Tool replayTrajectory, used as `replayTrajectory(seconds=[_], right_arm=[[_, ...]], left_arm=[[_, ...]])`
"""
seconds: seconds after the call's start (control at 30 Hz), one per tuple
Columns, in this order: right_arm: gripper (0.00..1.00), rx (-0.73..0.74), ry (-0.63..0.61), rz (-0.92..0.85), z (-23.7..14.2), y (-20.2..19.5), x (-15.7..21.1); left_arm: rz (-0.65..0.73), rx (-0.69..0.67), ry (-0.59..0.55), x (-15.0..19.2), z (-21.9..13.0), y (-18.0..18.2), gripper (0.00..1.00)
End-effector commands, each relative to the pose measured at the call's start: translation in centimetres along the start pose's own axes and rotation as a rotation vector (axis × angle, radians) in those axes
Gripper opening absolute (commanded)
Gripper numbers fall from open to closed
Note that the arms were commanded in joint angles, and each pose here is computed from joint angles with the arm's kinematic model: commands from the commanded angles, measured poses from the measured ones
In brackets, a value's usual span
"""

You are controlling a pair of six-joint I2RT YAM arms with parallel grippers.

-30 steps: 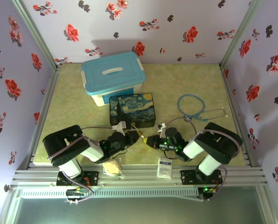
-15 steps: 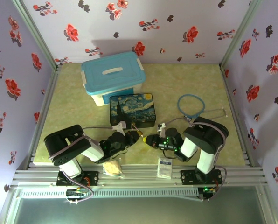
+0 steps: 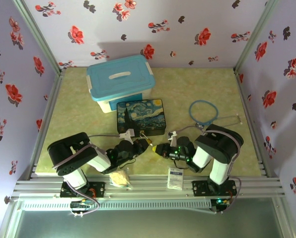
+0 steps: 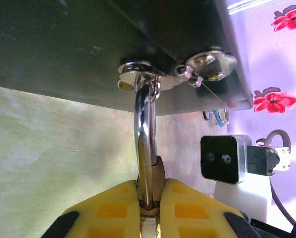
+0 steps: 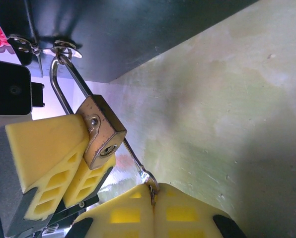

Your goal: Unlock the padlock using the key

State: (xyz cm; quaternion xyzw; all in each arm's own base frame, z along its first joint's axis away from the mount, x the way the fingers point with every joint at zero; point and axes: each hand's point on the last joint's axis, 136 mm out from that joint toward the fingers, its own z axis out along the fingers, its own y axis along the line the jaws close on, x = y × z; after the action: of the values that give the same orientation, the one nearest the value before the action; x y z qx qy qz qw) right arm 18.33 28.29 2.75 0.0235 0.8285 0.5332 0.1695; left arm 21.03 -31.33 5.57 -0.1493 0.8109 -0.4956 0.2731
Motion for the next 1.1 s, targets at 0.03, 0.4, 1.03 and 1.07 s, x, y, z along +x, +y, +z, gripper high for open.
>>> replayTrajectory(seconds=[0.03, 0.4, 1.03, 1.07], right_arm=[[0.0, -0.014, -0.007, 0.005, -0.7, 0.0, 0.2], [0.0, -0.029, -0.005, -0.014, -0.6, 0.5, 0.1], [0.0, -0.018, -0.026, -0.007, -0.8, 0.0, -0.2], [0.0, -0.018, -0.024, -0.004, -0.9, 0.0, -0.2]], left_arm=[[-0.01, 0.065, -0.025, -0.8, 0.3, -1.7, 0.0], [-0.01, 0.082, -0.021, -0.7, 1.2, -2.4, 0.0], [0.016, 0.037, -0.019, -0.5, 1.1, -0.7, 0.0], [0.016, 0.038, -0.019, -0.5, 1.1, -0.7, 0.0]])
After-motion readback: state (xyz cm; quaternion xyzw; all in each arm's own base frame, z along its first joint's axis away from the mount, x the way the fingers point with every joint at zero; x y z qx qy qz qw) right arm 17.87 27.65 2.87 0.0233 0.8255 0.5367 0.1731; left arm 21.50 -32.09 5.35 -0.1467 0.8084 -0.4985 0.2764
